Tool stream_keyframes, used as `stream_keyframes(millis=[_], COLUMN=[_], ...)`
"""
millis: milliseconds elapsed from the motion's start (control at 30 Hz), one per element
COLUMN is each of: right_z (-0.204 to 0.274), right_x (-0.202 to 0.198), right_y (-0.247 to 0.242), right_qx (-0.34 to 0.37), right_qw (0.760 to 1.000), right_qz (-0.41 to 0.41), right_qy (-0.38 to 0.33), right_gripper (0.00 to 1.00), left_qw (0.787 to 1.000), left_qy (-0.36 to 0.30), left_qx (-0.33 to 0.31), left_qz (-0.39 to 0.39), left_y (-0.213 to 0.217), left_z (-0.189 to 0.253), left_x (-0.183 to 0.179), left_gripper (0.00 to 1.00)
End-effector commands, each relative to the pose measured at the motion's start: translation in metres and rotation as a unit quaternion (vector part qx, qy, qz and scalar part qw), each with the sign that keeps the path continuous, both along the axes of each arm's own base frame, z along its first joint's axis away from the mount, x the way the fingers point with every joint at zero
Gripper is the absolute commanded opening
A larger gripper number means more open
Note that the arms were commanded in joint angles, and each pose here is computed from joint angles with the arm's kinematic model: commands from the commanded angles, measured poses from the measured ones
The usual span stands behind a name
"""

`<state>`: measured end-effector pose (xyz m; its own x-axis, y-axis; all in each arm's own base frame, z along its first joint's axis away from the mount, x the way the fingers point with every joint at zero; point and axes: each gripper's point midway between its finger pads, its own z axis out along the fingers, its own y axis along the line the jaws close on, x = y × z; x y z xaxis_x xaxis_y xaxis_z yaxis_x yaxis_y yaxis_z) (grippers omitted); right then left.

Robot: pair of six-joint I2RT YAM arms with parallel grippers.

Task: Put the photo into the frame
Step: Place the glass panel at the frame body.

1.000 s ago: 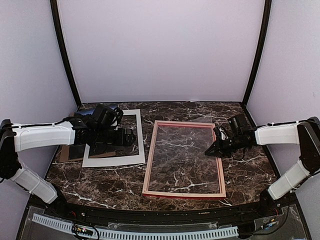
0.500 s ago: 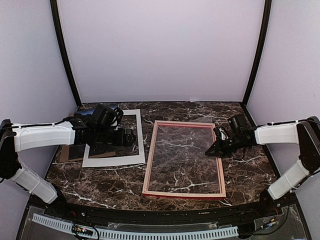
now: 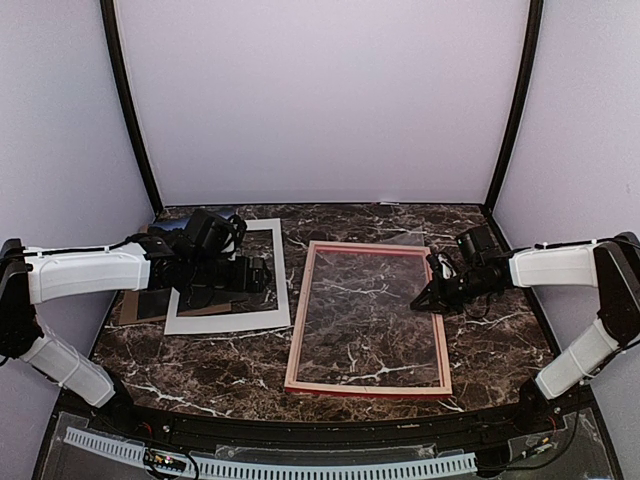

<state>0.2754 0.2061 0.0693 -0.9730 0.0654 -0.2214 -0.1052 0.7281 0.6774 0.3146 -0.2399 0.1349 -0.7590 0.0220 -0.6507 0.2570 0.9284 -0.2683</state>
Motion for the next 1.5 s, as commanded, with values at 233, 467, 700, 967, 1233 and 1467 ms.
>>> stream_keyframes(millis=[233,467,700,967,1233,1467], right_z=[0.001,0.0017,0.0025,0.0021,0.0009,-0.0004], right_x=[0.0075,0.0073,0.0085,0.0084,0.0073,0.0075], right_y=[-0.0038,-0.0042,-0.005,-0.0054,-0.0057,-0.0057], right_qx=[-0.013,-0.014,-0.017,-0.018,-0.019,-0.021], right_qw=[1.0,1.0,1.0,1.0,1.0,1.0], right_qz=[0.0,0.002,0.004,0.005,0.006,0.008], right_qy=[-0.011,-0.01,-0.012,-0.011,-0.01,-0.008], right_gripper=[0.0,0.0,0.0,0.0,0.0,0.0], left_qw=[1.0,1.0,1.0,1.0,1.0,1.0], left_qy=[-0.003,-0.004,-0.003,-0.002,-0.003,-0.002], left_qx=[0.003,0.003,0.003,0.003,0.003,0.003], left_qz=[-0.004,-0.005,-0.005,-0.006,-0.006,-0.006], left_y=[0.0011,0.0012,0.0011,0.0011,0.0006,0.0011], left_z=[-0.001,-0.0015,-0.0018,-0.002,-0.0016,-0.0021], left_x=[-0.0021,-0.0025,-0.0029,-0.0032,-0.0028,-0.0034], left_gripper=[0.94,0.95,0.95,0.95,0.95,0.95])
